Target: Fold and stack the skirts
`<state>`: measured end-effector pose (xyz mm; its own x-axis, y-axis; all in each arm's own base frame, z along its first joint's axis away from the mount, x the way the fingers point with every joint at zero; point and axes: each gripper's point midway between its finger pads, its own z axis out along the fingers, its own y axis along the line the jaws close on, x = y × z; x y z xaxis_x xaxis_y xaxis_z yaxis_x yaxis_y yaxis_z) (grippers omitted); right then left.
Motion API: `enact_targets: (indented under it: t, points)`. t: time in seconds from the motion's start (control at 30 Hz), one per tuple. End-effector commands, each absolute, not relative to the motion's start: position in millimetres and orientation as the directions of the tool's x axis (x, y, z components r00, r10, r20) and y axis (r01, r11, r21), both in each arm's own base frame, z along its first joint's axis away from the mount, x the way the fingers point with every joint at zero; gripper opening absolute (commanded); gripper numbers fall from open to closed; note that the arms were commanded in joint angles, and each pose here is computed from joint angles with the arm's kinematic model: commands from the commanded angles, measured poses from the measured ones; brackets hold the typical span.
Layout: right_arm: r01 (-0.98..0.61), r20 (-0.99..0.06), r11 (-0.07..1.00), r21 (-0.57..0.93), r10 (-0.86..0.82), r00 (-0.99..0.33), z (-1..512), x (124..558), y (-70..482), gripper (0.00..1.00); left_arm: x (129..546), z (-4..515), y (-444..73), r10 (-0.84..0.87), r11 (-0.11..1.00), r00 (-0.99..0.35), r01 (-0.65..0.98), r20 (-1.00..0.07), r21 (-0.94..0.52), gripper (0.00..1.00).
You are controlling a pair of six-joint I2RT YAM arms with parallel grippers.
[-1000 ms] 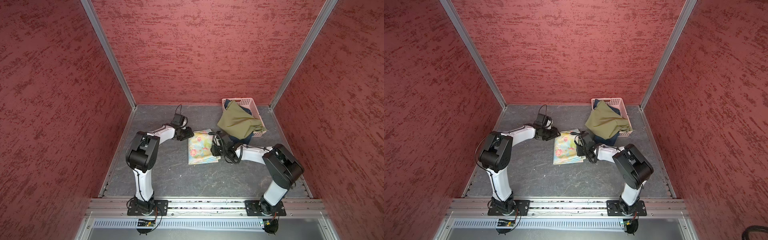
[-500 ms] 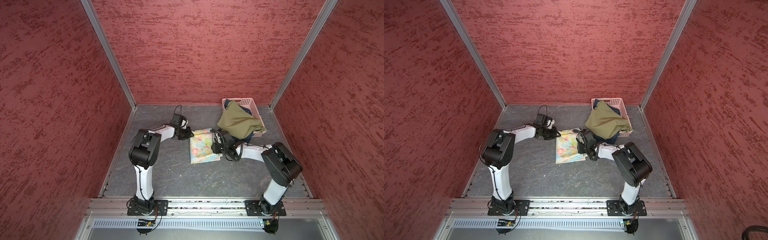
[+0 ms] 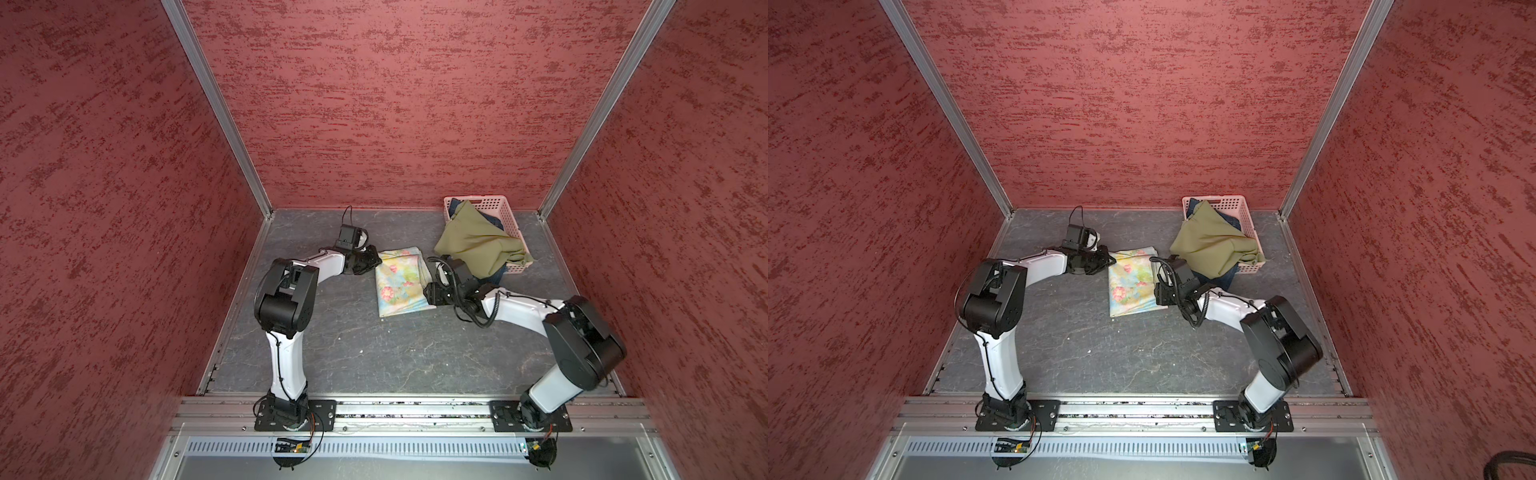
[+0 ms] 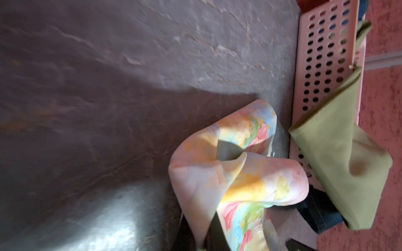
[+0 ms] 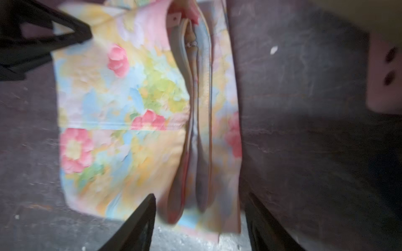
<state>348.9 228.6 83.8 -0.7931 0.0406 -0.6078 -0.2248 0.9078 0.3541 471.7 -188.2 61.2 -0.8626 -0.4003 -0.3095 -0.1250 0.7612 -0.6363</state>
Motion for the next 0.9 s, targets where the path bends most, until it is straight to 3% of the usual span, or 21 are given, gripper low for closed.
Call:
enact_targets:
  t: [0.0, 0.13, 0.33, 0.67, 0.87]
  points:
    - [-0.234, -0.686, 0.899, 0.37, 0.094, -0.722, 126, 354, 222, 0.74, 505, 101, -151, -0.541, 0.744, -0.741, -0.201, -0.398, -0.637, 0.0]
    - [-0.286, -0.756, 0.878, 0.384, 0.12, -0.644, 164, 352, 221, 0.81, 522, 113, -109, -0.653, 0.698, -0.641, -0.303, -0.404, -0.649, 0.0]
    - [-0.367, -0.831, 0.85, 0.378, 0.137, -0.539, 196, 348, 221, 0.89, 545, 131, -20, -0.827, 0.556, -0.384, -0.454, -0.41, -0.696, 0.0]
    - [-0.417, -0.863, 0.829, 0.372, 0.144, -0.484, 211, 354, 229, 0.9, 549, 112, 128, -0.95, 0.151, 0.14, -0.579, -0.281, -0.801, 0.0]
    - [-0.439, -0.867, 0.817, 0.374, 0.14, -0.479, 210, 359, 237, 0.9, 545, 81, 172, -0.927, -0.051, 0.33, -0.587, -0.18, -0.808, 0.0]
